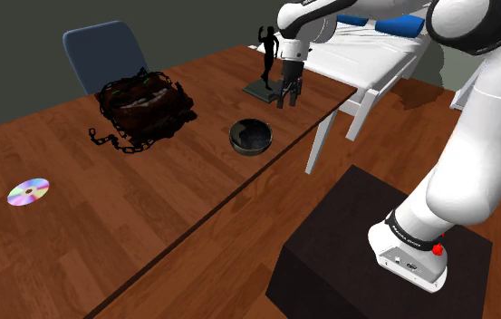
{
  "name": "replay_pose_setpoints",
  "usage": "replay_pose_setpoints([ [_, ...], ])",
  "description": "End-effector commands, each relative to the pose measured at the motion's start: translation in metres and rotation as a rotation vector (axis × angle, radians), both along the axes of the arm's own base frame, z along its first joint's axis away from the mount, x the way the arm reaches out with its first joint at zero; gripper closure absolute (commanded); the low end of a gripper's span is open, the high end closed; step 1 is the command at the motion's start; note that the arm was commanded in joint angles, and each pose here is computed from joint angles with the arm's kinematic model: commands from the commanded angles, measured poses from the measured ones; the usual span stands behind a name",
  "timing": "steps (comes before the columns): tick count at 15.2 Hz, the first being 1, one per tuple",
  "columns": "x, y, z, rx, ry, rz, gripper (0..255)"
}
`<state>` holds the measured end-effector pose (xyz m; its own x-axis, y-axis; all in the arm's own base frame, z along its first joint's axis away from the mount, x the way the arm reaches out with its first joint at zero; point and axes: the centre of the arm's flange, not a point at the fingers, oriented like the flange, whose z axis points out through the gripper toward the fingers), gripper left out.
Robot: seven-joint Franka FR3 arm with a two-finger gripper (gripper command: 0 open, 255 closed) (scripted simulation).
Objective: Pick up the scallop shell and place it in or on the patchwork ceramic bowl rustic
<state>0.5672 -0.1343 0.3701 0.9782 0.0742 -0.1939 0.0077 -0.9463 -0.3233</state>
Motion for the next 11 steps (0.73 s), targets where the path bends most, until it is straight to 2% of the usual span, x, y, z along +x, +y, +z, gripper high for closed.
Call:
replay_pose_setpoints([
  [1, 0.023, -0.008, -0.014, 0.016, -0.003, 0.004, 0],
  [11, 0.134, -0.046, -0.082, 0.093, -0.016, 0.019, 0],
])
